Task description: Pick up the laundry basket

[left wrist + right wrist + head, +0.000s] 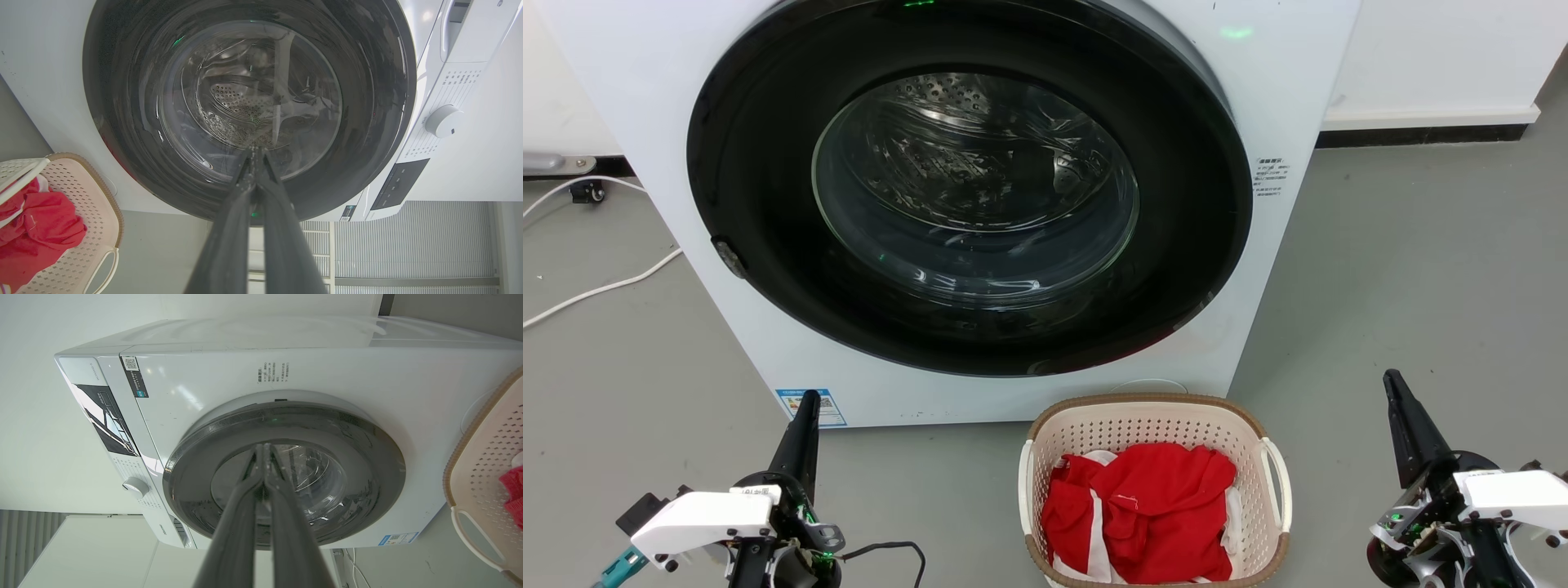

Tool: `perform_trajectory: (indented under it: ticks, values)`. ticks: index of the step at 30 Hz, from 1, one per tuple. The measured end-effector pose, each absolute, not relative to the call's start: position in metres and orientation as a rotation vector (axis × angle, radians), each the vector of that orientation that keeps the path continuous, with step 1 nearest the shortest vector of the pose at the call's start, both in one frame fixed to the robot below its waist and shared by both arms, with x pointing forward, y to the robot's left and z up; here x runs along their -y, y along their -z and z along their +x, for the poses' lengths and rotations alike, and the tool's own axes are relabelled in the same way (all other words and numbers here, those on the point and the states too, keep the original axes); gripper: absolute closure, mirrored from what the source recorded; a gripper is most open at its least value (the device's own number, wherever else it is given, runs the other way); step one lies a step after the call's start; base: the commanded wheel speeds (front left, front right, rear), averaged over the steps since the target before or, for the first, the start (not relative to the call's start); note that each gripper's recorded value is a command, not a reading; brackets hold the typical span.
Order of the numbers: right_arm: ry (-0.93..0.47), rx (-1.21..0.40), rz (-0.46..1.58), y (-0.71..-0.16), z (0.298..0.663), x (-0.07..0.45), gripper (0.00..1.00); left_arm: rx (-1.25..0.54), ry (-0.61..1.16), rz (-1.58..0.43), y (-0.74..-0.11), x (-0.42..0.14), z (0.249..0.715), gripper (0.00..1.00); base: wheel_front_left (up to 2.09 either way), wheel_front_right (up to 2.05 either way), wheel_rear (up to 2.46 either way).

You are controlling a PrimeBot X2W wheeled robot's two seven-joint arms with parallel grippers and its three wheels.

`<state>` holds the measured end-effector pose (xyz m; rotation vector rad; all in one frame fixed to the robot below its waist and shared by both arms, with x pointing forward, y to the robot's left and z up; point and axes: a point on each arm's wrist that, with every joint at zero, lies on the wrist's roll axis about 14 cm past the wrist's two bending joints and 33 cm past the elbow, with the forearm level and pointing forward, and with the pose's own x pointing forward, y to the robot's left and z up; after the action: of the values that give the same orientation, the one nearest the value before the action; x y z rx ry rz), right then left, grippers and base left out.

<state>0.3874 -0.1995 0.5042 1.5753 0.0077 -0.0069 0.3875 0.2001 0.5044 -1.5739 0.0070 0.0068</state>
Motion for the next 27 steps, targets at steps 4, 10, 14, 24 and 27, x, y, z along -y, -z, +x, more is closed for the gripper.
perform_trajectory:
  ticks: [4, 10, 14, 24, 27]
  values:
    - [0.007, -0.008, 1.575, -0.5041, 0.3874, 0.1995, 1.00, -0.007, -0.007, -1.574, -0.5044, -0.2001, 0.3875, 1.00, 0.00, 0.00, 0.00]
    - [0.007, -0.008, 1.575, -0.5042, 0.3874, 0.1995, 1.00, -0.007, -0.007, -1.574, -0.5044, -0.2001, 0.3875, 1.00, 0.00, 0.00, 0.00]
    - [0.007, -0.008, 1.575, -0.5041, 0.3874, 0.1995, 1.00, -0.007, -0.007, -1.574, -0.5044, -0.2001, 0.3875, 1.00, 0.00, 0.00, 0.00]
    - [0.007, -0.008, 1.575, -0.5041, 0.3874, 0.1995, 1.00, -0.007, -0.007, -1.574, -0.5044, -0.2001, 0.3875, 1.00, 0.00, 0.00, 0.00]
    - [0.007, -0.008, 1.575, -0.5041, 0.3874, 0.1995, 1.00, -0.007, -0.007, -1.574, -0.5044, -0.2001, 0.3875, 1.00, 0.00, 0.00, 0.00]
